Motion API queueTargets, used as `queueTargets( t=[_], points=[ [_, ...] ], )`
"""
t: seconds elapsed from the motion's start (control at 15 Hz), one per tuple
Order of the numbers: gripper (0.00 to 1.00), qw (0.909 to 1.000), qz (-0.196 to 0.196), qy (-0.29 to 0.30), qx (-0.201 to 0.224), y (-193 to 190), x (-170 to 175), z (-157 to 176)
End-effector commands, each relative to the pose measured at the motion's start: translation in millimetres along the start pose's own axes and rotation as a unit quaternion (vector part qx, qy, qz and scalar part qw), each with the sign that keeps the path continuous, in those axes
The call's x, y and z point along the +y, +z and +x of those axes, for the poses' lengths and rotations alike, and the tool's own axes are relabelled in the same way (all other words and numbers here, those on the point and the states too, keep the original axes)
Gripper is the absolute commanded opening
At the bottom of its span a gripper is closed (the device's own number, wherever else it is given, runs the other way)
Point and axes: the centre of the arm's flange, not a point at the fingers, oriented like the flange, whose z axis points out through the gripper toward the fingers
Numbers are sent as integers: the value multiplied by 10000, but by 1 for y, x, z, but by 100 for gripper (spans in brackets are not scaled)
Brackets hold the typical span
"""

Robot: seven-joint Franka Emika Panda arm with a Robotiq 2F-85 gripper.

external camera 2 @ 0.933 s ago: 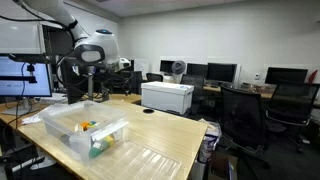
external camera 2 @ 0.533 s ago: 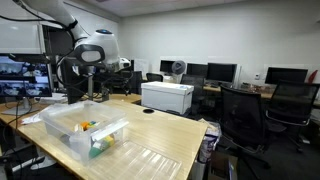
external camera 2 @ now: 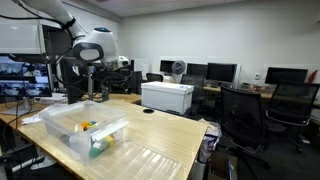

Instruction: Remove the wooden toy block from the box, then the blue toy block and the white cup from the box

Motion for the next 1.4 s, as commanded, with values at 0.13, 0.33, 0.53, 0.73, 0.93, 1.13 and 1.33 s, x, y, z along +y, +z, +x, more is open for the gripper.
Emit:
queueTargets(
  t=[0.13,0.33,0.53,0.73,0.93,1.13,1.33],
  points=[
    [100,9996,144,-244,63,-60,-25,-37],
    [100,9993,264,-253,-20,-53,-25,-36],
    [100,9991,296,-296,-2,-64,-28,-48],
    [100,9993,243,-272,45,-63,-29,-47],
    [100,9988,289,-393,36,-72,-38,-63],
    [100,9980,464,-394,-188,-85,-59,-98],
    [100,9986,351,-275,-273,-89,-61,-118]
  ],
)
